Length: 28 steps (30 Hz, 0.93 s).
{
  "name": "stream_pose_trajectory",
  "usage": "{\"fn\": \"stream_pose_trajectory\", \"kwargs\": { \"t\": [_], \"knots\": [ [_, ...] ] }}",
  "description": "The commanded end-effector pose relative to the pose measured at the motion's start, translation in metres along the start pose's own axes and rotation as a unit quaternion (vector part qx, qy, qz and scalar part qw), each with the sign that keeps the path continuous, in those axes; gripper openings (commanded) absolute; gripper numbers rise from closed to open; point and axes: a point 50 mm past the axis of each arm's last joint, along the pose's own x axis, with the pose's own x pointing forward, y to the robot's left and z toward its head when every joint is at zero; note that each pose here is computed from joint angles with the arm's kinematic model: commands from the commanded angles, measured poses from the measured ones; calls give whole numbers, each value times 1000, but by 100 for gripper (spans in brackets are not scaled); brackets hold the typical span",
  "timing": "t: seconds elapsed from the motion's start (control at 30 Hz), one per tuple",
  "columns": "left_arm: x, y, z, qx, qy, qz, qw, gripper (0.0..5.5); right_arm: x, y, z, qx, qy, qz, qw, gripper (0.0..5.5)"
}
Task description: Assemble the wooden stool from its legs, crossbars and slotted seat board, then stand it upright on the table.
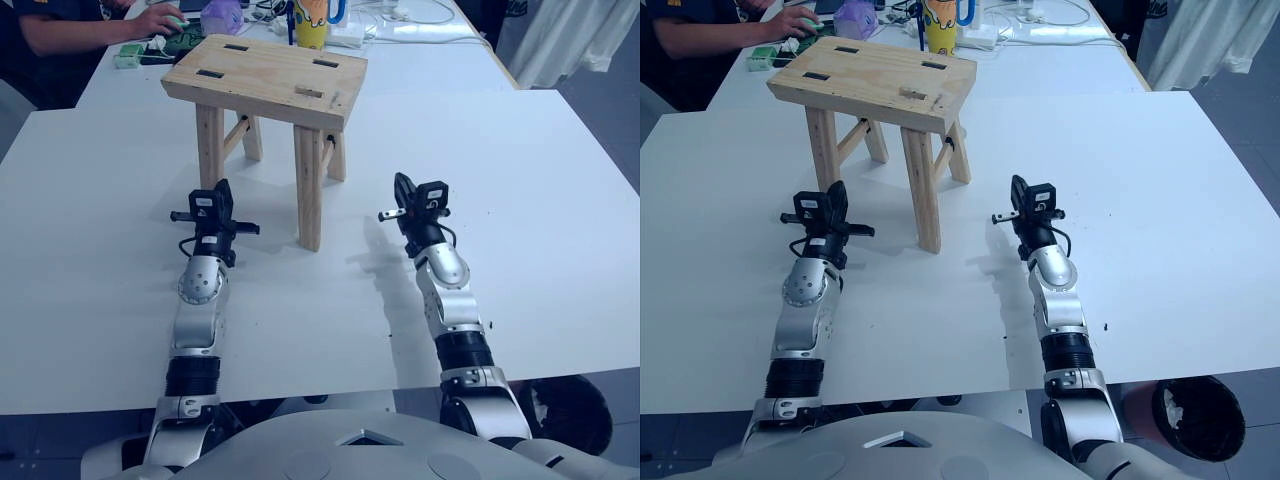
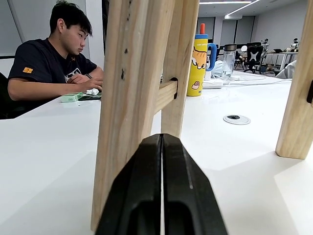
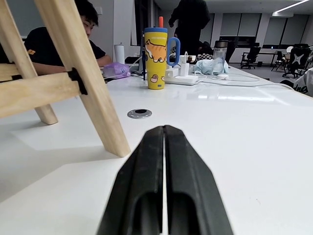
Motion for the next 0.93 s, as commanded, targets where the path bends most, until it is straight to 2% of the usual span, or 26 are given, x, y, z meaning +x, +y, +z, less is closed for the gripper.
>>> {"fn": "stream_pose_trajectory", "kwargs": {
  "t": [0.03,0.93],
  "knots": [
    [6,-2,2,2,-7,-3,1000,4,7,0,3,-5,-7,2,1000,0],
    [32,-11,1,12,-23,-24,999,4,16,-10,-13,7,12,-18,1000,0]
  ]
}}
